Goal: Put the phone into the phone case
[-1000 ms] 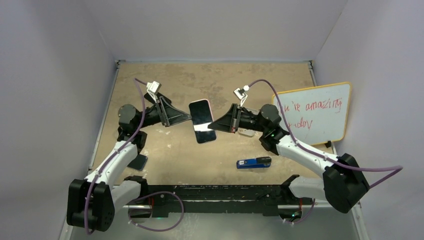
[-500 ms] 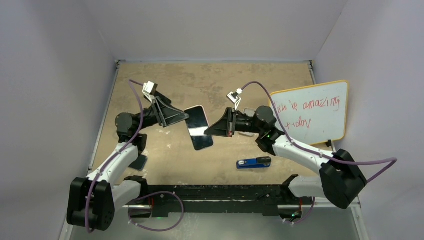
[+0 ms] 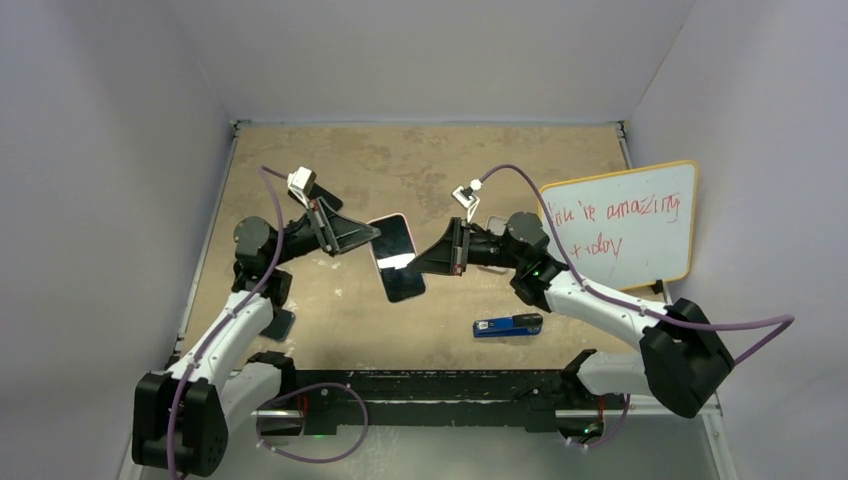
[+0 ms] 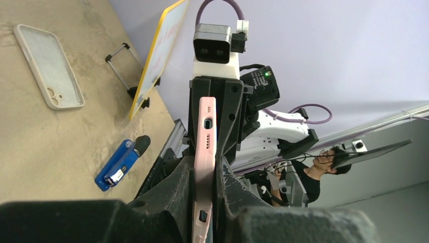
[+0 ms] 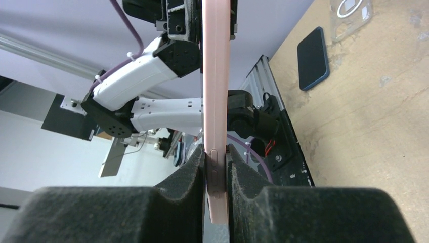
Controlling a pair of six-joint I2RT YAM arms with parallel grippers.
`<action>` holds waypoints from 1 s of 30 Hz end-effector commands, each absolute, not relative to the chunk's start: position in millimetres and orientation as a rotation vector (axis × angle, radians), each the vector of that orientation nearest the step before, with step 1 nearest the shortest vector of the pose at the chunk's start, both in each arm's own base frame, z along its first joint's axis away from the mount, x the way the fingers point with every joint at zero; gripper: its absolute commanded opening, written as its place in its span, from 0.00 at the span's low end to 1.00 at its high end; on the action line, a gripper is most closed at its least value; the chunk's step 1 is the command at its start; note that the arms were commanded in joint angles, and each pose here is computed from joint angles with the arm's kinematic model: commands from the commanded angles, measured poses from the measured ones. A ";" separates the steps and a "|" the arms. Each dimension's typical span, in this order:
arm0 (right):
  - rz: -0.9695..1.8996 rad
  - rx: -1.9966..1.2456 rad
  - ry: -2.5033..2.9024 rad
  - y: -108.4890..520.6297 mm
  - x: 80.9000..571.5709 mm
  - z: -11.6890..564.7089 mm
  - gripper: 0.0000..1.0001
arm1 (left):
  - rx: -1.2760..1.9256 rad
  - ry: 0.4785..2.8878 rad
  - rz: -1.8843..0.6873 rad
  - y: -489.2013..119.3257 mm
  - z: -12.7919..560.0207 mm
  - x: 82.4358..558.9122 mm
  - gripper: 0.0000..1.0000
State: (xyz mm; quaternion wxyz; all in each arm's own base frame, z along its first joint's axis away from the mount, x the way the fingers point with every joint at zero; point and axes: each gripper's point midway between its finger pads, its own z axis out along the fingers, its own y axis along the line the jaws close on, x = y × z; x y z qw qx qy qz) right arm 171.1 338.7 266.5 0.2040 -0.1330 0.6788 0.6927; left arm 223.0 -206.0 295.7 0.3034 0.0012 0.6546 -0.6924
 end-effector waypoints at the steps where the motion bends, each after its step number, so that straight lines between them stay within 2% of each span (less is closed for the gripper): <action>1: 1.914 -0.386 1.782 341.7 178.2 300.0 0.19 | 0.065 1.724 -1.727 -203.6 310.9 228.8 0.00; 3: 1.915 -0.381 1.786 344.6 179.8 299.6 0.18 | 0.068 1.723 -1.741 -204.0 313.4 227.1 0.00; 5: 1.914 -0.371 1.786 346.2 183.0 299.6 0.04 | 0.060 1.732 -1.766 -204.9 313.3 226.4 0.02; 6: 1.907 -0.351 1.783 345.9 185.1 300.1 0.00 | 0.052 1.742 -1.782 -205.3 312.6 225.5 0.14; 7: 1.899 -0.339 1.771 345.2 187.0 301.8 0.00 | 0.048 1.749 -1.795 -205.7 312.2 224.7 0.29; 9: 1.888 -0.311 1.746 342.9 189.7 307.6 0.00 | 0.048 1.759 -1.808 -206.1 310.6 222.3 0.47; 12: 1.876 -0.242 1.717 340.7 197.3 316.3 0.00 | 0.047 1.760 -1.804 -205.4 308.2 218.4 0.62; 14: 1.877 -0.207 1.679 340.6 203.2 325.3 0.00 | 0.039 1.771 -1.798 -204.9 302.8 217.0 0.66; 20: 1.903 -0.157 1.596 343.6 215.4 345.3 0.00 | -0.014 1.780 -1.836 -204.9 284.7 212.5 0.66; 25: 1.876 -0.125 1.621 345.8 223.1 338.7 0.00 | -0.020 1.772 -1.871 -211.7 283.2 208.8 0.58; 28: 1.854 -0.110 1.637 347.0 227.7 333.3 0.00 | -0.020 1.780 -1.885 -218.4 283.5 207.7 0.42; 30: 1.842 -0.112 1.644 348.9 230.6 330.8 0.00 | -0.004 1.792 -1.882 -222.3 283.0 208.1 0.24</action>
